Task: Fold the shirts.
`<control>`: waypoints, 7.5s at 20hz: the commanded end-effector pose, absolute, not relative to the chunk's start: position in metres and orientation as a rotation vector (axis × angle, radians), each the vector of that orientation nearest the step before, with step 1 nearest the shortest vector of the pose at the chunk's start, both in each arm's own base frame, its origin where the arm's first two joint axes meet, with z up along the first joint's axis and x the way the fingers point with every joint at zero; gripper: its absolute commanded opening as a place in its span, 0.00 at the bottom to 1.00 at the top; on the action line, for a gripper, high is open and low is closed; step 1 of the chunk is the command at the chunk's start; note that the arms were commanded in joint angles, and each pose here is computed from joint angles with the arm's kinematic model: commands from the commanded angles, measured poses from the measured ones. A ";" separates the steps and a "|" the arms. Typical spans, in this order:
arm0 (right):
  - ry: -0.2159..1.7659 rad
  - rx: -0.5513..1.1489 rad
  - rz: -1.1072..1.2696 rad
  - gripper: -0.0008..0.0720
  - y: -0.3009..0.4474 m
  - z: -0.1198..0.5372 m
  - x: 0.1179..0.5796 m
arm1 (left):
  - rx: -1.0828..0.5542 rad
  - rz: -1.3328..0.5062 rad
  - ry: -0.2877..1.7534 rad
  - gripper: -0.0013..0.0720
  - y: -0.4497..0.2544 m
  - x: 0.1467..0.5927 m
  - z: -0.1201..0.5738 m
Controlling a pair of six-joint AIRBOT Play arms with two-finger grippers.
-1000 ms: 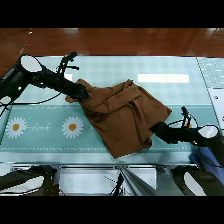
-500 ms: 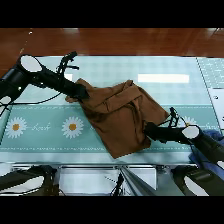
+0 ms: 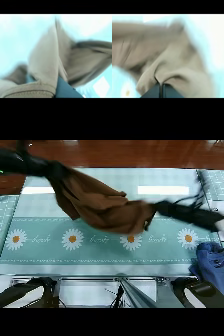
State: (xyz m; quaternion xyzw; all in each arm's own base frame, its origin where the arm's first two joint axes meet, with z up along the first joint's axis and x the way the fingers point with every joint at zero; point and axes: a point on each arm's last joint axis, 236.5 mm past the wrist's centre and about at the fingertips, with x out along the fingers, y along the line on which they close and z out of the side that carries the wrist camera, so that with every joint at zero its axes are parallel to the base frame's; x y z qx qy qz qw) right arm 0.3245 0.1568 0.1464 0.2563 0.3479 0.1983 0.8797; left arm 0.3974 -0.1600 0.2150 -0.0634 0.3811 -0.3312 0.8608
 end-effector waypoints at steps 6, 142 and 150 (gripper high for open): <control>0.110 0.391 0.248 0.04 0.057 0.416 0.294 | -0.048 -0.498 0.166 0.06 -0.101 0.293 0.470; 0.989 0.143 0.083 0.04 -0.015 0.108 0.490 | -0.259 -0.293 0.759 0.05 -0.053 0.439 0.141; 0.841 0.179 0.037 0.04 -0.017 0.033 0.581 | -0.186 -0.256 0.726 0.06 -0.085 0.527 0.035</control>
